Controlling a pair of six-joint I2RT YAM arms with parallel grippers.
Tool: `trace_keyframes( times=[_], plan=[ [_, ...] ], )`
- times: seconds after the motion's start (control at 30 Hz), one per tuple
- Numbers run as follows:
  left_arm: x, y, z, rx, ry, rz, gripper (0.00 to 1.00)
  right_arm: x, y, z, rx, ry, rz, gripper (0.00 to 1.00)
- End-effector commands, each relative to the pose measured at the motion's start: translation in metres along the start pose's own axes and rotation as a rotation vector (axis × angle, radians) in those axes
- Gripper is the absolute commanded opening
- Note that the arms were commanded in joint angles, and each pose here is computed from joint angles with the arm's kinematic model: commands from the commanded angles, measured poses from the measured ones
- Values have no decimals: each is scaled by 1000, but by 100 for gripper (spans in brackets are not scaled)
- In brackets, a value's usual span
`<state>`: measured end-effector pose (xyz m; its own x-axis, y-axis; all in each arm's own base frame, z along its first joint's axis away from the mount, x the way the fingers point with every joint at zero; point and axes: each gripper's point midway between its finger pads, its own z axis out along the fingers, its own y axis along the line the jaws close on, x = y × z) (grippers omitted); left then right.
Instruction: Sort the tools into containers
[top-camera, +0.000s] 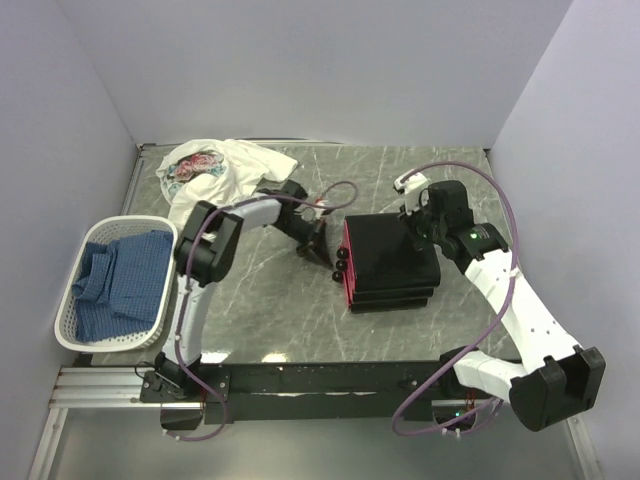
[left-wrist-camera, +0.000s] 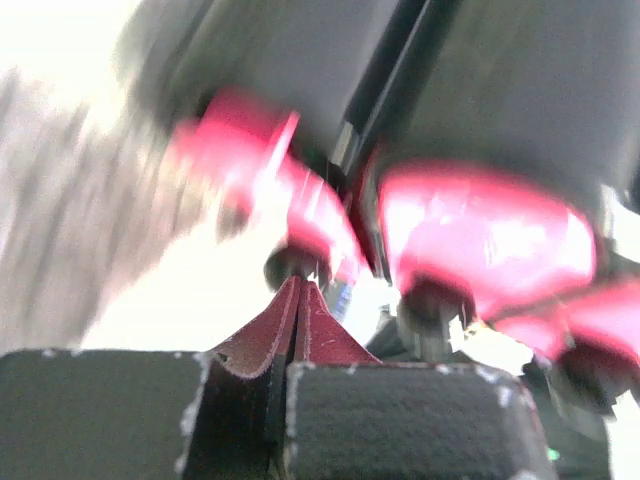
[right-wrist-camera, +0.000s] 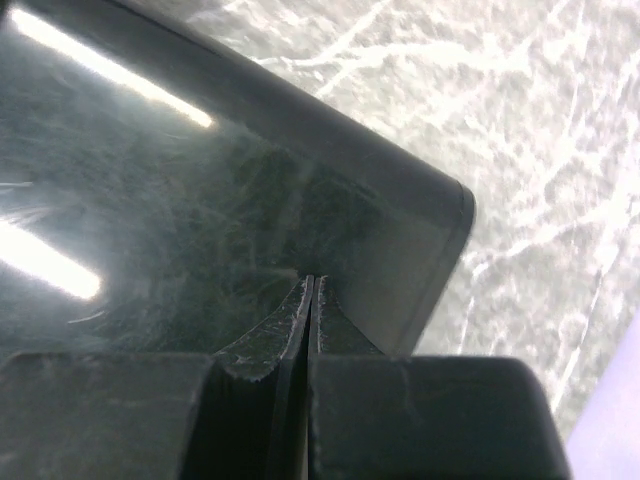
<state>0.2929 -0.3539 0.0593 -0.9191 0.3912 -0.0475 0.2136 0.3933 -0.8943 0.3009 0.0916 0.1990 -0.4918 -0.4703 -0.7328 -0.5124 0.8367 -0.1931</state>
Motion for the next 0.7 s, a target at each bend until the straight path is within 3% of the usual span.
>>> trace_keyframes(
  times=[0.0, 0.07, 0.17, 0.23, 0.27, 0.33, 0.37, 0.4, 0.43, 0.47, 0.53, 0.67],
  plan=[
    [-4, -28, -80, 2, -158, -32, 1, 8, -13, -16, 69, 88, 71, 0],
    [-4, -20, -112, -45, -208, -18, 1, -20, -36, -27, 164, -1, 127, 0],
    [-8, -14, -151, -127, -281, 21, 4, -35, -63, -32, 266, -35, 171, 0],
    [-15, -13, -173, -188, -318, 56, 17, -41, -79, -34, 321, -49, 205, 7],
    [-25, -15, -192, -215, -360, 99, 26, -41, -89, -35, 351, -55, 251, 28],
    [-33, -18, -210, -267, -400, 118, 36, -43, -102, -33, 369, -58, 315, 46],
    [-46, -29, -230, -290, -450, 161, 68, -38, -118, -34, 412, -61, 407, 67],
    [-54, -35, -240, -305, -485, 192, 96, -33, -125, -29, 423, -50, 452, 80],
    [-61, -39, -249, -318, -518, 196, 96, -30, -133, -28, 432, -51, 509, 93],
    [-73, -53, -262, -342, -559, 248, 96, -28, -136, -26, 428, -52, 570, 100],
    [-89, -64, -278, -380, -612, 288, 96, -17, -156, -25, 442, -50, 697, 100],
    [-128, -100, -334, -548, -853, 414, 96, -20, -175, -30, 518, -81, 789, 100]
  ],
)
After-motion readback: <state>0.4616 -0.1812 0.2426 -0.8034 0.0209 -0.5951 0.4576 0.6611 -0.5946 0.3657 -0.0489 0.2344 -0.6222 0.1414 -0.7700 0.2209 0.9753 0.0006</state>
